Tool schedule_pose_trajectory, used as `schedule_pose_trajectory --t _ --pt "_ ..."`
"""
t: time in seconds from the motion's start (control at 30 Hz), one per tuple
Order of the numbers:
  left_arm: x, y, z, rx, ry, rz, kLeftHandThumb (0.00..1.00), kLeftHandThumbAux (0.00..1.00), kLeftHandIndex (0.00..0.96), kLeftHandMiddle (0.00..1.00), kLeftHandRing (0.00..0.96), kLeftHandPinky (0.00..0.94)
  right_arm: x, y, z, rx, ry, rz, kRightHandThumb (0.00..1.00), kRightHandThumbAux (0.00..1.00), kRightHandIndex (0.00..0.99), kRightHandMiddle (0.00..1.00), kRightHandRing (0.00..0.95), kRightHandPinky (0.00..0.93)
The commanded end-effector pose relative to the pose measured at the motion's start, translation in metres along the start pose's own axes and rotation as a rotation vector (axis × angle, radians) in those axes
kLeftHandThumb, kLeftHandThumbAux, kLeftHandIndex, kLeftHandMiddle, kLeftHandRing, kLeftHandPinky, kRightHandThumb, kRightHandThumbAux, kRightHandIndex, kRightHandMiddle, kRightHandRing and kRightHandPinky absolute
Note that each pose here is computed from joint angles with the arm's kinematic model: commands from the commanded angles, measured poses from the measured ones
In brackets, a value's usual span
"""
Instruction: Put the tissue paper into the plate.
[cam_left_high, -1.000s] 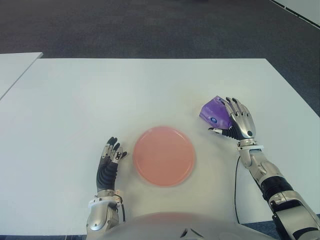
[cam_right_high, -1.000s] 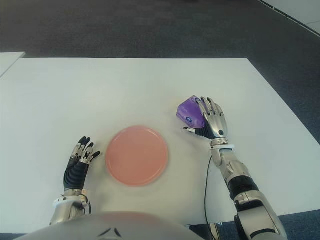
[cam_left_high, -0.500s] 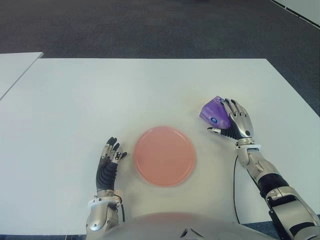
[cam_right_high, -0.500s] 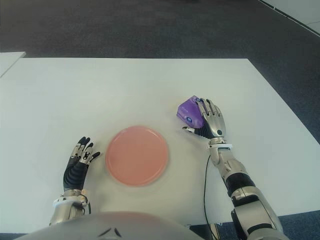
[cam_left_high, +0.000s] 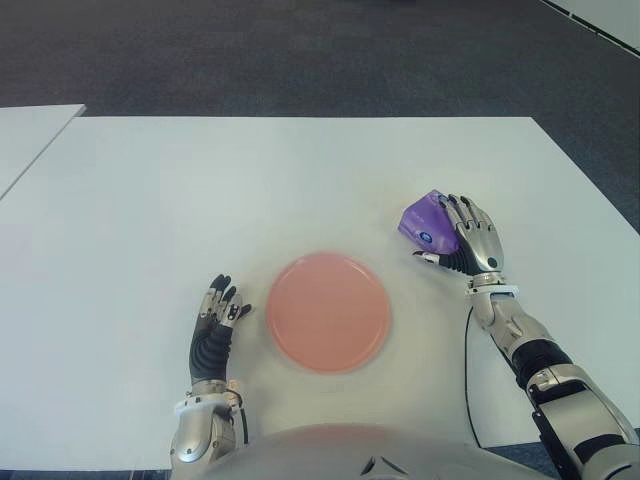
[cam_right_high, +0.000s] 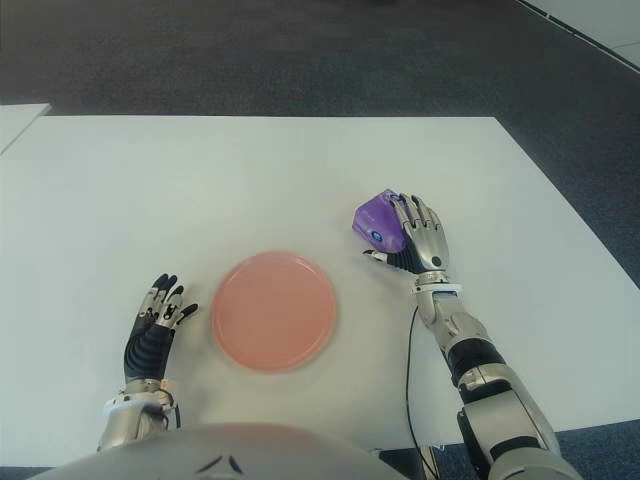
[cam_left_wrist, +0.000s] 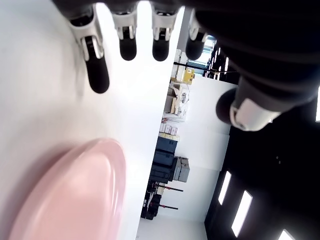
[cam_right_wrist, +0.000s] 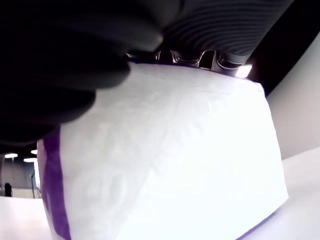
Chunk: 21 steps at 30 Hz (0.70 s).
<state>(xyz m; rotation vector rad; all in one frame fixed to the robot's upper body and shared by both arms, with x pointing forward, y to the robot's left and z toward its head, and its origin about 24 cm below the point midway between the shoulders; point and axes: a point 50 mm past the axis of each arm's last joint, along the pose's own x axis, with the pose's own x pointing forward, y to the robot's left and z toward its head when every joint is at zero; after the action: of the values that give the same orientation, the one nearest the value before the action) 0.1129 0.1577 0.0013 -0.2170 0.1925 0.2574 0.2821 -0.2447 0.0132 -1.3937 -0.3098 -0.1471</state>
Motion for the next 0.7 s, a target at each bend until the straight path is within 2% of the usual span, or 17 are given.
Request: schedule_pose_trajectory --t 0.03,0.4,0.5,0.7 --pt "-0.002 0.0 -0.006 -0.015 0.034 0.009 0.044 0.529 0.0 0.0 0.0 0.007 0.0 0.004 0.003 0.015 0.005 0.006 0.183 0.405 0.0 0.0 0.0 0.0" --pt "-0.003 0.001 -0.005 -0.005 0.024 0.0 0.045 0.526 0.0 0.0 0.0 0.0 -0.005 0.012 0.002 0.016 0.018 0.057 0.196 0.42 0.0 0.0 0.0 0.0" --pt "-0.003 0.002 -0.005 -0.007 0.025 0.001 0.045 0.525 0.0 0.0 0.0 0.002 -0.011 0.022 0.0 0.012 0.039 0.124 0.214 0.413 0.0 0.0 0.0 0.0" --pt "-0.002 0.001 -0.005 -0.02 0.022 0.002 0.042 0.529 0.0 0.0 0.0 0.003 -0.013 0.028 -0.003 0.013 0.049 0.218 0.239 0.4 0.0 0.004 0.0 0.0"
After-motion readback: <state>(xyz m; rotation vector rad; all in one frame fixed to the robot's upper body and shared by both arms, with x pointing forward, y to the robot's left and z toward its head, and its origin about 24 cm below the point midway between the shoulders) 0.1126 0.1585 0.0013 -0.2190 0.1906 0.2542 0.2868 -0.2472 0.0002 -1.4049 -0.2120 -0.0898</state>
